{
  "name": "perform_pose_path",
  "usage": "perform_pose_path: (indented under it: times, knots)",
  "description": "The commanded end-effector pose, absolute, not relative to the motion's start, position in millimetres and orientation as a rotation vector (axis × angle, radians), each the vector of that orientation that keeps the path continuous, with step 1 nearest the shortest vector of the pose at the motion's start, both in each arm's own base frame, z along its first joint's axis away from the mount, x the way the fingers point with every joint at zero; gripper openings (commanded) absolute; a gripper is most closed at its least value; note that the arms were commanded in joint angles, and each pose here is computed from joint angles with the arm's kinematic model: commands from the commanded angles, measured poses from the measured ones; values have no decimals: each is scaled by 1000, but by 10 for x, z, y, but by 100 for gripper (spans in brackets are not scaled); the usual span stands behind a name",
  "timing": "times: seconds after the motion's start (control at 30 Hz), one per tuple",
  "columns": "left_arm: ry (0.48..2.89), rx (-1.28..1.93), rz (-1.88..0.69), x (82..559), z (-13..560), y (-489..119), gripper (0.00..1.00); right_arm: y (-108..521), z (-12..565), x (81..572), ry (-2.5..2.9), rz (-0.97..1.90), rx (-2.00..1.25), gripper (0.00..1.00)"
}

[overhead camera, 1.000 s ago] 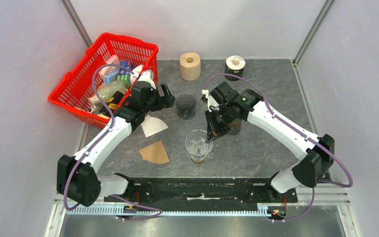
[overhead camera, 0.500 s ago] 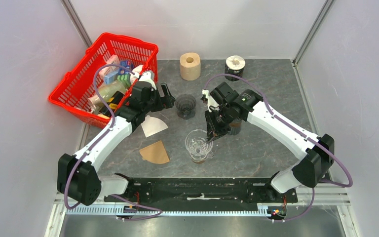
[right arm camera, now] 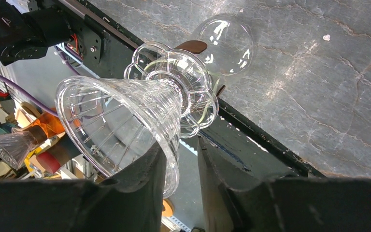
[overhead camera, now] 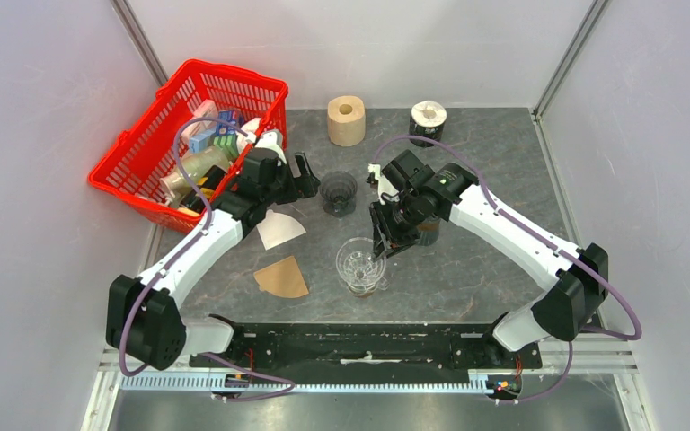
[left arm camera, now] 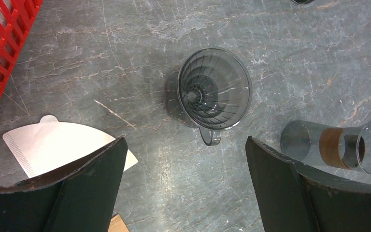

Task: Place the coffee filter in the dripper

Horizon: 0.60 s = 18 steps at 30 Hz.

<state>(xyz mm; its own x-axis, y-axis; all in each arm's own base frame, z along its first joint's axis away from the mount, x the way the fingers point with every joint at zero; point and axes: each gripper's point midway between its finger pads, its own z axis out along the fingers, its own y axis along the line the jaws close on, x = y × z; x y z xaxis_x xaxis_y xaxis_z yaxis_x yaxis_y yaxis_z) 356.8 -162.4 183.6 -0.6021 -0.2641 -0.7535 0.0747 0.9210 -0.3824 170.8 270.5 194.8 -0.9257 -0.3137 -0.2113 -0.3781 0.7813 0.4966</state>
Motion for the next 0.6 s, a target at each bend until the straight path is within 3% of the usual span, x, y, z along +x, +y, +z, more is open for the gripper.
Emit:
perform_pose_path:
  times: [0.0, 0.4, 0.47, 0.53, 0.57]
  knots:
    - [2134, -74, -500, 3605, 1981, -1705, 99, 2743, 2063, 1720, 2799, 864, -567, 41]
    - [2137, -66, -515, 3607, 1976, -1743, 99, 2791, 2390, 1823, 2665, 892, -619, 68]
    - [2138, -52, -537, 3590, 1985, -1781, 99, 2744, 2477, 1910, 2609, 839, -611, 79]
    - [2140, -48, -543, 3581, 1983, -1790, 100, 2641, 2596, 2029, 2538, 759, -552, 96]
    - [2139, -46, -546, 3580, 1990, -1797, 100, 2562, 2656, 2111, 2502, 704, -495, 97]
